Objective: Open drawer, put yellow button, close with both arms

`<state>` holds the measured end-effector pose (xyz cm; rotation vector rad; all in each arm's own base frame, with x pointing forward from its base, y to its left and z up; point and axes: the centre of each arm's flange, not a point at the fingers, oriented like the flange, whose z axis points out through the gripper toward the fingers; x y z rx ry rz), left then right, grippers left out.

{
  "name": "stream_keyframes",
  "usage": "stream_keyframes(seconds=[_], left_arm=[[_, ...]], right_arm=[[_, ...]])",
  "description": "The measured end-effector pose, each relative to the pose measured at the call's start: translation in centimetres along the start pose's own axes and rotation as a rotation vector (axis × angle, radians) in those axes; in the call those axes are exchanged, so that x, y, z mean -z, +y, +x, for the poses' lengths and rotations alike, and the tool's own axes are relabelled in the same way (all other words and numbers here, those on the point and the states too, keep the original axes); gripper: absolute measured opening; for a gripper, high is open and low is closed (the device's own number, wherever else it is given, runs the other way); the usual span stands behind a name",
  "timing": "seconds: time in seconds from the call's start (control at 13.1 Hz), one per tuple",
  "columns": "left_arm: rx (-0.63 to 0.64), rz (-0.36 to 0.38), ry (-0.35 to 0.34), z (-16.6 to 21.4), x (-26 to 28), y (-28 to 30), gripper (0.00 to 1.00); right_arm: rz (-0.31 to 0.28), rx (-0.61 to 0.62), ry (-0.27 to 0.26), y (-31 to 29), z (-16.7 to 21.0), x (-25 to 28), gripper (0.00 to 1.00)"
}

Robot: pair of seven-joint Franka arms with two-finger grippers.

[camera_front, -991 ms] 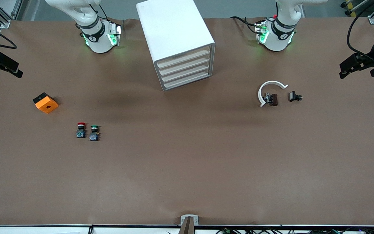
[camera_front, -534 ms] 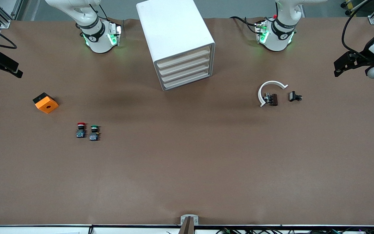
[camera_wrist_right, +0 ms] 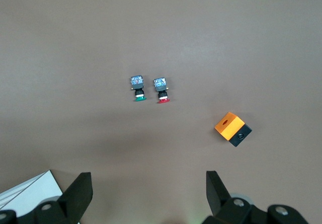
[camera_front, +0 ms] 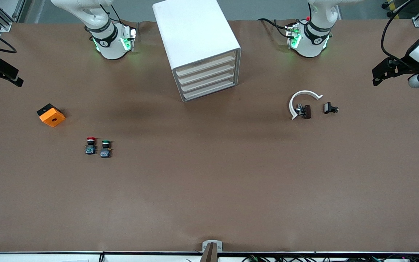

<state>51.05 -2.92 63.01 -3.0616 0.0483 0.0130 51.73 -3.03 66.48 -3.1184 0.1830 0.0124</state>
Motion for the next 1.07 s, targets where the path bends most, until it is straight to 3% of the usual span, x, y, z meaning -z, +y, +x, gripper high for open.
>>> stream_keyframes(seconds=[0.23, 0.69, 1.07], left_arm=[[0.004, -0.046, 0.021, -0.2, 1.1, 0.3, 1.00], [0.017, -0.054, 0.054, -0.4, 2.7, -0.4, 1.00], [0.026, -0.058, 0.022, 0.1, 1.7, -0.9, 1.00]], right_arm=[[0.000, 0.000, 0.000, 0.0, 0.0, 0.0, 1.00], [0.000, 0.000, 0.001, 0.0, 0.0, 0.0, 1.00], [-0.001, 0.000, -0.008, 0.0, 0.2, -0.4, 1.00]])
